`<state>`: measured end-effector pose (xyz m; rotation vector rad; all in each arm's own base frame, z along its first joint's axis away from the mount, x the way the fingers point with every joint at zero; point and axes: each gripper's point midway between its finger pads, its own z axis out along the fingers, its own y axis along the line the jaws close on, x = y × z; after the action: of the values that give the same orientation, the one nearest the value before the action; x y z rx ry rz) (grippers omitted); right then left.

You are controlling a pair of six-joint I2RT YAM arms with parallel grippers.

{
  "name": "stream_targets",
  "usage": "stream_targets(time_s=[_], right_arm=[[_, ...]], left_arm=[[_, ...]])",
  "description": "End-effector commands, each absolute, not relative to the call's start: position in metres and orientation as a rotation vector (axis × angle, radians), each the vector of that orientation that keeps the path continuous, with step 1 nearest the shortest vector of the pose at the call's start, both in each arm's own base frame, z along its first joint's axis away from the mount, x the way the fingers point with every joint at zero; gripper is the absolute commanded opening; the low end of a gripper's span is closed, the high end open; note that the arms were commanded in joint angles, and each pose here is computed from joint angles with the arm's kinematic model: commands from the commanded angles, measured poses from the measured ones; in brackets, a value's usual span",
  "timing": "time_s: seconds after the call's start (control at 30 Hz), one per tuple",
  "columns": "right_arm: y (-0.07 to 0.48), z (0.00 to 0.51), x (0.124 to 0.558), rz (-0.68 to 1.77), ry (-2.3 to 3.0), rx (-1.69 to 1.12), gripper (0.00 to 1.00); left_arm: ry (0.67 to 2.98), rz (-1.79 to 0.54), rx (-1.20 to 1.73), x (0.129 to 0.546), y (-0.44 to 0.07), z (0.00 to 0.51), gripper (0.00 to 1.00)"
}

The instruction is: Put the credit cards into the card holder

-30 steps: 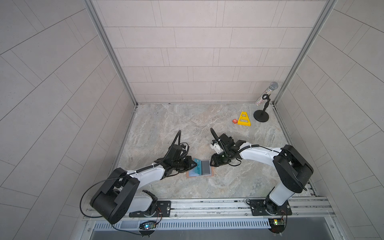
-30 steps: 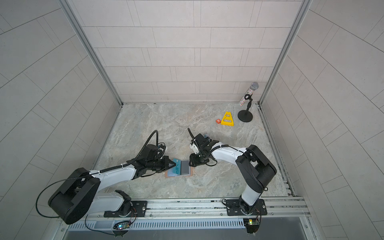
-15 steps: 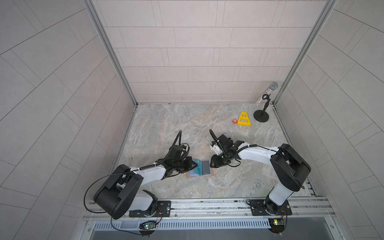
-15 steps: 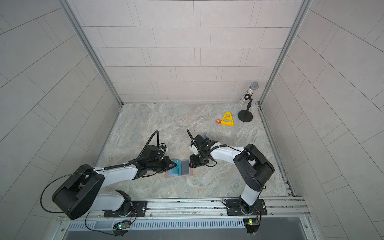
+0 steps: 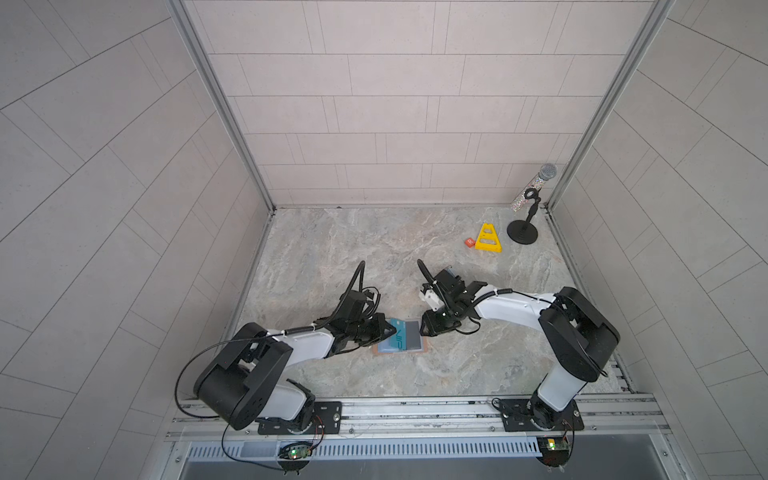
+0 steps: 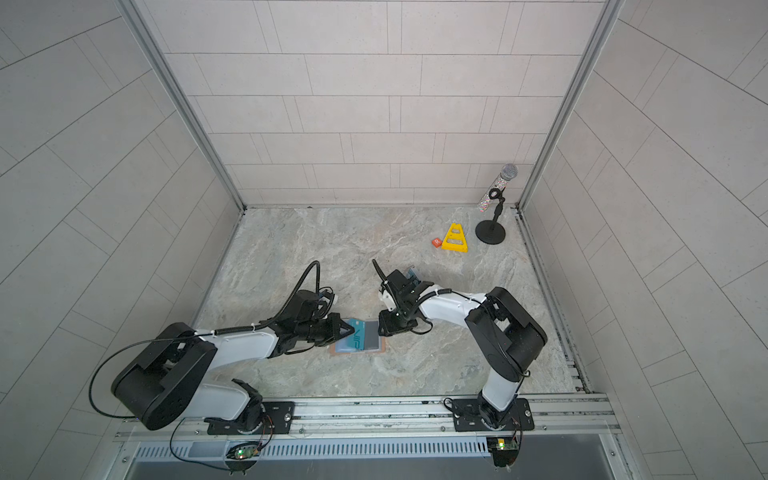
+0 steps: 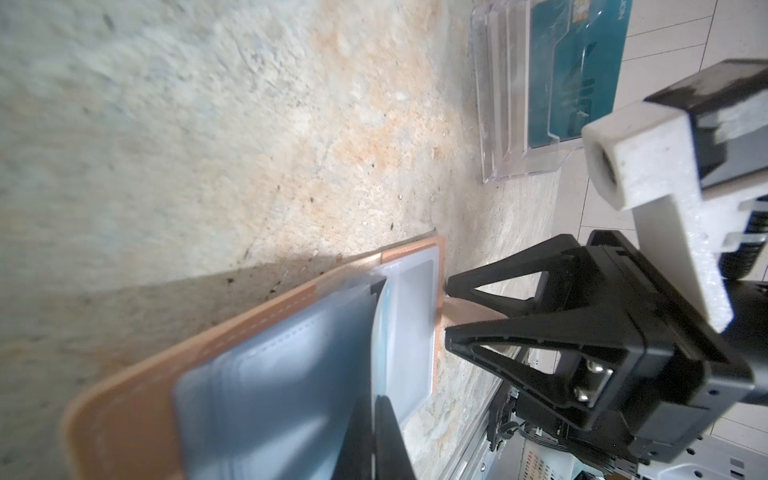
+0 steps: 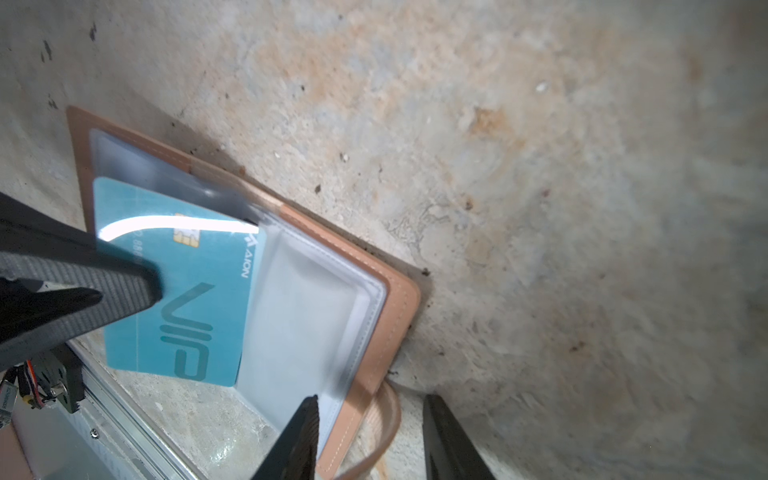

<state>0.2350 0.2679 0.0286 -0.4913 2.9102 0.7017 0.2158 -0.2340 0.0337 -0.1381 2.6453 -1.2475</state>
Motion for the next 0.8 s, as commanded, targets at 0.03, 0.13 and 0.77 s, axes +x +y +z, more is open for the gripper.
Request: stream_targets(time_s=[0.03, 0.13, 0.77], right_arm=[[0.267, 0.023, 0.234, 0.661, 2.929, -0.503, 0.43], [0.267, 0.023, 0.235, 0.657, 2.929, -0.502, 0.43], [0.271, 0.022, 0.233, 0.654, 2.936, -0.515, 0.43]], left_arm=[[2.716, -1.191, -0.148, 0.204, -0.228, 0.017, 0.00], [2.724, -1.175, -0.152, 0.202, -0.226, 0.015, 0.00], [2.721, -1.065, -0.215, 0.199, -0.215, 0.003, 0.00]])
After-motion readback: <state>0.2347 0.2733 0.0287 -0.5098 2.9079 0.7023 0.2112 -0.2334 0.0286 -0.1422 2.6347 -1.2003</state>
